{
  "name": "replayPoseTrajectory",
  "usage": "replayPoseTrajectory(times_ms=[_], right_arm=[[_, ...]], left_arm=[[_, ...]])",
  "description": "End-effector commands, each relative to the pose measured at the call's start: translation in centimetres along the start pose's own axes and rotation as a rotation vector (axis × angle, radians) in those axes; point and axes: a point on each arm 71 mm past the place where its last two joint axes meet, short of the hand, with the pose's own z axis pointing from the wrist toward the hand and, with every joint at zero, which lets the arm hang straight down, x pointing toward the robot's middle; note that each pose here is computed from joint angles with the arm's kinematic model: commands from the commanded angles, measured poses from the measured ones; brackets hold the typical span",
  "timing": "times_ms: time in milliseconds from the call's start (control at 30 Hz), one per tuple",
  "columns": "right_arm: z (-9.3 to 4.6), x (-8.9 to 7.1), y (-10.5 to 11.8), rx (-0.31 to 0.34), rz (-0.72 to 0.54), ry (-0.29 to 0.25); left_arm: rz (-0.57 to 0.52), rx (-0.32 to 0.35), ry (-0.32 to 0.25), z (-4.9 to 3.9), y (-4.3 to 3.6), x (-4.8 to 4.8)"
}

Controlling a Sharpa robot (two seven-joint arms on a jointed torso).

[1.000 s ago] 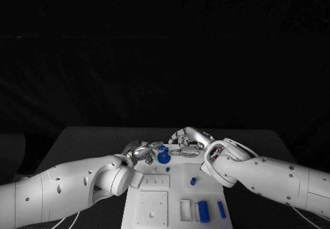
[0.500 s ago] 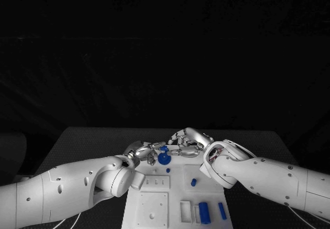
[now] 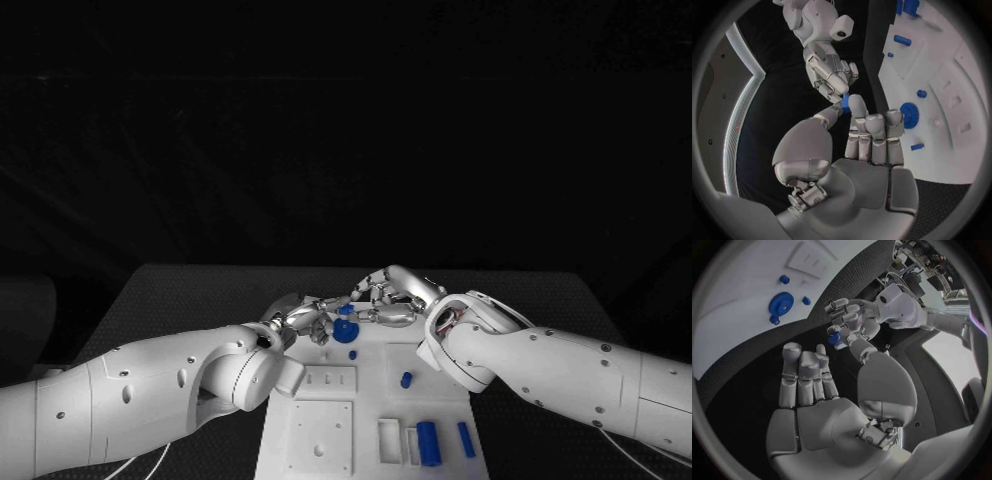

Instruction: Assemble the parts on the task board

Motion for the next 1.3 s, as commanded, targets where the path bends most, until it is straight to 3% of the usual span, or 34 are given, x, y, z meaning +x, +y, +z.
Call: replayPoseTrajectory(times_ms=[33, 533, 1300], right_arm=[[0.05, 0.23, 0.23, -0.015, 0.01, 0.015], [0.07, 0.4, 0.46, -0.023, 0.014, 0.025], [0.02, 0.4, 0.52, -0.039, 0.011, 0.029]], left_arm=[[0.007, 0.017, 0.032, 0.04, -0.22, 0.4], [0.01, 0.015, 0.046, 0.06, -0.23, 0.64], [0.032, -0.001, 0.129, 0.07, -0.12, 1.32]])
